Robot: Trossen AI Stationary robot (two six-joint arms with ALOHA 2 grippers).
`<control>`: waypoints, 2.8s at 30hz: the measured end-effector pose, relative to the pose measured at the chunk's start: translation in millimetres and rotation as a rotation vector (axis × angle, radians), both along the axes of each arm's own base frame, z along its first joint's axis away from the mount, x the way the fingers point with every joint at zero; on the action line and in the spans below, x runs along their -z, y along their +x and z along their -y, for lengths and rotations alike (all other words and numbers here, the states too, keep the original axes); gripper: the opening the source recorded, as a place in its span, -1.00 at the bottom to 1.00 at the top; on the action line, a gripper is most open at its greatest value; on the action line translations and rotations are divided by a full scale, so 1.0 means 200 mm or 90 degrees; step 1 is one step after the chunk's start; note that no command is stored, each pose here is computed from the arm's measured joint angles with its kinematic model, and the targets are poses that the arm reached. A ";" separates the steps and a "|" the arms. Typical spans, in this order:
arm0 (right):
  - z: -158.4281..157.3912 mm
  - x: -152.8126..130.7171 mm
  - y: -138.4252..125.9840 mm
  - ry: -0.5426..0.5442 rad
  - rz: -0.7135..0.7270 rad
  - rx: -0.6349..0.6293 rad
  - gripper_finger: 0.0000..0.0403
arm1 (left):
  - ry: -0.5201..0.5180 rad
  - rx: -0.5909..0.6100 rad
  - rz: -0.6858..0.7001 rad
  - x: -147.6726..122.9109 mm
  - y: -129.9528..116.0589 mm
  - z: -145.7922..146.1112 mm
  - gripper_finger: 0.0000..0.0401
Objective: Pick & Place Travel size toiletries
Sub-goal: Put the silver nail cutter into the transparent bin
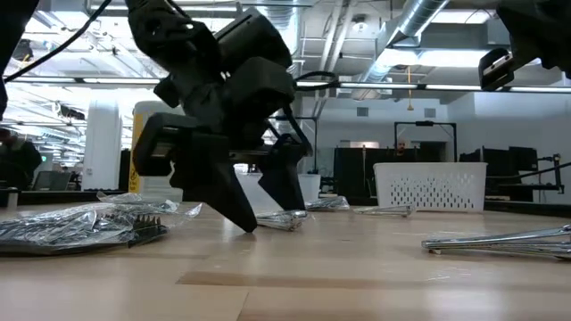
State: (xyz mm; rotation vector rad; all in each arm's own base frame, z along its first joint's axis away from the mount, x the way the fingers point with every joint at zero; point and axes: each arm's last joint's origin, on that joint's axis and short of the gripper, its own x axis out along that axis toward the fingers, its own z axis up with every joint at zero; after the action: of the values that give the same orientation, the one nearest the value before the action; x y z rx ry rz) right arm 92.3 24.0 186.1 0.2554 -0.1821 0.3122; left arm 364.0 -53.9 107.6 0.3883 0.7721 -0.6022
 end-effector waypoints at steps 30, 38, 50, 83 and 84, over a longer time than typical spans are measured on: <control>0.00 0.00 0.00 0.000 0.000 0.000 -1.00 | -0.173 -0.225 0.115 -0.47 -0.10 -0.04 -0.78; 0.00 0.00 0.00 0.000 -0.002 0.000 -1.00 | -0.485 -0.318 0.305 -1.15 -0.42 -0.08 -0.76; 0.00 0.00 0.00 -0.001 -0.001 -0.002 -1.00 | -0.675 -0.140 0.669 -1.67 -0.99 -0.09 -0.76; 0.00 0.00 0.00 0.000 0.000 -0.002 -1.00 | 0.114 -0.988 0.385 -1.00 -0.05 -0.90 -0.76; 0.00 0.00 0.00 0.000 0.000 -0.002 -1.00 | 0.118 -0.992 0.357 -0.97 -0.02 -0.93 -0.76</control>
State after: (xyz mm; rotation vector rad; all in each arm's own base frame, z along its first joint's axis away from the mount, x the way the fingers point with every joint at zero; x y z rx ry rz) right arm 92.3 24.1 186.1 0.2550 -0.1817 0.3147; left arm 359.0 132.0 300.7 0.0263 0.3874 1.0120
